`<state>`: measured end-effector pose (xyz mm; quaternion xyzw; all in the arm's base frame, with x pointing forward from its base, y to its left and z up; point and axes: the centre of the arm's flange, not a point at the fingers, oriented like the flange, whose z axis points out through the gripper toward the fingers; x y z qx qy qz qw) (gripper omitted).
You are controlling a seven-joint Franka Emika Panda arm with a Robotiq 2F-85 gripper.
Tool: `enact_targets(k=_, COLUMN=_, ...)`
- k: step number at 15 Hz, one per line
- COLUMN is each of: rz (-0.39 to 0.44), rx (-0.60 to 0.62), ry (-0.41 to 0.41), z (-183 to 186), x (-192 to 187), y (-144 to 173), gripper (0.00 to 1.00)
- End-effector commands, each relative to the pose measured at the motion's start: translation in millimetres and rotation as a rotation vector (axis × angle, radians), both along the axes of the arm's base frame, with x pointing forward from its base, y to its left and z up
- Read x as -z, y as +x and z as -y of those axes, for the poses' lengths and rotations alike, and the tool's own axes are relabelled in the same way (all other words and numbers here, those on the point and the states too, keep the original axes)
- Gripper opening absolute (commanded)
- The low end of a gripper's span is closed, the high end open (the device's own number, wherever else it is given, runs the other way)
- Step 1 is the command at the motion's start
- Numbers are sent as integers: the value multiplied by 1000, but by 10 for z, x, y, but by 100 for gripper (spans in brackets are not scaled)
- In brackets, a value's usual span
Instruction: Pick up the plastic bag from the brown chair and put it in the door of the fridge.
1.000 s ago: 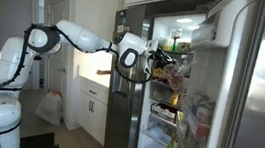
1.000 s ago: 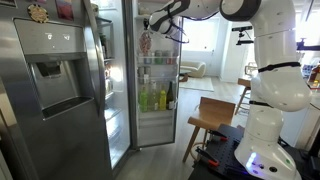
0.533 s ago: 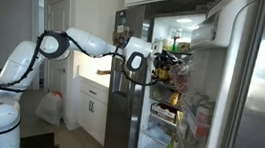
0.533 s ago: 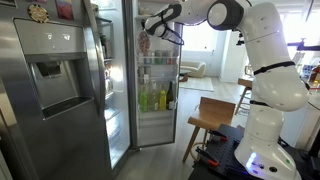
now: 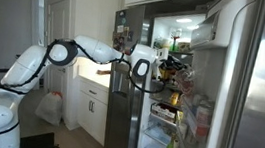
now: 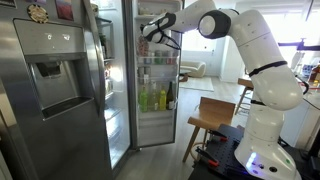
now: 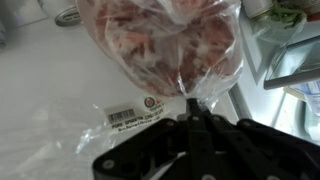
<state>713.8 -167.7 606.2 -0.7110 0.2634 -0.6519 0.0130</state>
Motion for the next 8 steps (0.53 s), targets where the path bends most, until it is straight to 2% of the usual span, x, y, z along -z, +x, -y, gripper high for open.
enact_targets(k=1, rz=63, rx=15, ry=-9, z=151, x=-62, y=197, gripper=0)
enact_targets(k=8, rz=47, rx=20, ry=-27, z=216, x=88, y=263, gripper=0)
